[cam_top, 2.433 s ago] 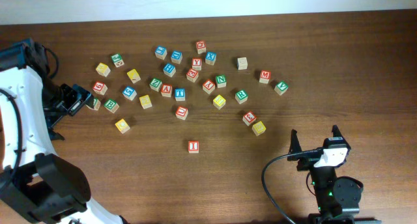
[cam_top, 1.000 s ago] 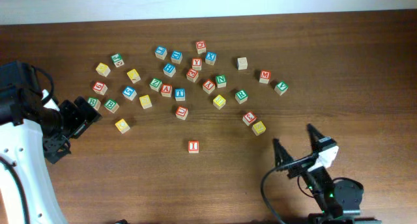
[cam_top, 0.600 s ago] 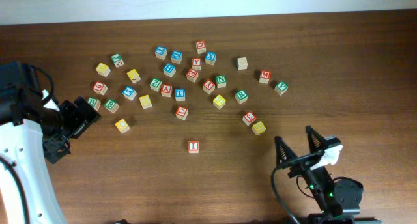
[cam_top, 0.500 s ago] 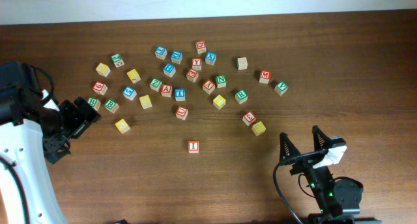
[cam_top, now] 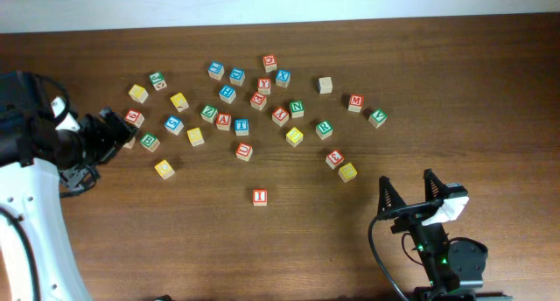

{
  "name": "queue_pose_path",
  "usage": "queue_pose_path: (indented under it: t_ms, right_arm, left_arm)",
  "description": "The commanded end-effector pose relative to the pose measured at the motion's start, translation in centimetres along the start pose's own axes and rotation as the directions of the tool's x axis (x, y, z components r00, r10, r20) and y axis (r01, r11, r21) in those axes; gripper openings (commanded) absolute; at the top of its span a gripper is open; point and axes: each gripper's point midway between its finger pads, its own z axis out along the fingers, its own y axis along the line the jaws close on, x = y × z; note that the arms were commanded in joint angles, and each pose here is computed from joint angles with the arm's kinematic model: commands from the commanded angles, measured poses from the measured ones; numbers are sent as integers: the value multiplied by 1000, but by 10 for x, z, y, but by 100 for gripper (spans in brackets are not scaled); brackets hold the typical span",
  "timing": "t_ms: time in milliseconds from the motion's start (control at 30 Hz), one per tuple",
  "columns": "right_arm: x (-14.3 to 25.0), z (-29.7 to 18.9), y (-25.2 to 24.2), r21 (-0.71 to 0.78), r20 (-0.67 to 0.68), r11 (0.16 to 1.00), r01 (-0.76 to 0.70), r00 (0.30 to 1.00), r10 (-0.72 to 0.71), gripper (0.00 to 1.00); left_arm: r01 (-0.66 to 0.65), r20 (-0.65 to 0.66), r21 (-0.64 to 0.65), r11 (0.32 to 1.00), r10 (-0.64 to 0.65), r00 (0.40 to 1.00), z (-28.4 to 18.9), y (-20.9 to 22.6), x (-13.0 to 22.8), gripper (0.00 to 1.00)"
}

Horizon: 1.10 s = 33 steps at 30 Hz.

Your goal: Spell out ICRA

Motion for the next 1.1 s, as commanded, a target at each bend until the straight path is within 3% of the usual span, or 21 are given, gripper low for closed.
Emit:
queue_pose_path:
  t_ms: [0,167,233,300,533,767,933,1000,1067]
  right_arm:
    - [2,0,-3,13,-2,1000,-3,1000,3,98]
    - [2,0,-3,13,-2,1000,-3,1000,3,98]
    - [2,0,-3,13,-2,1000,-3,1000,3,98]
    - [2,0,-3,13,-2,1000,-3,1000,3,98]
    - [2,0,-3,13,-2,1000,-3,1000,3,98]
    - [2,0,-3,13,-2,1000,-3,1000,3,98]
    - [2,0,-3,13,-2,1000,-3,1000,3,99]
    - [2,0,-3,13,-2,1000,-3,1000,3,98]
    - [2,0,-3,13,-2,1000,-3,1000,3,98]
  left_arm:
    - [-46,-40,-103,994,42,998,26,1,-3,99]
    - [-144,-232,-241,960,87,969,97,3,12,99]
    - [-188,-384,-315,930,56,922,156,15,25,99]
    - [-195,-433,-339,920,31,901,183,23,29,99]
    - [-196,-449,-345,918,22,893,231,35,33,99]
    - [-215,-349,-396,893,70,934,240,42,8,95]
    - [-215,-351,-397,892,69,934,240,43,8,83]
    - [-216,-360,-398,892,65,931,239,43,10,72]
    - [-207,-378,-372,905,56,924,239,39,15,72]
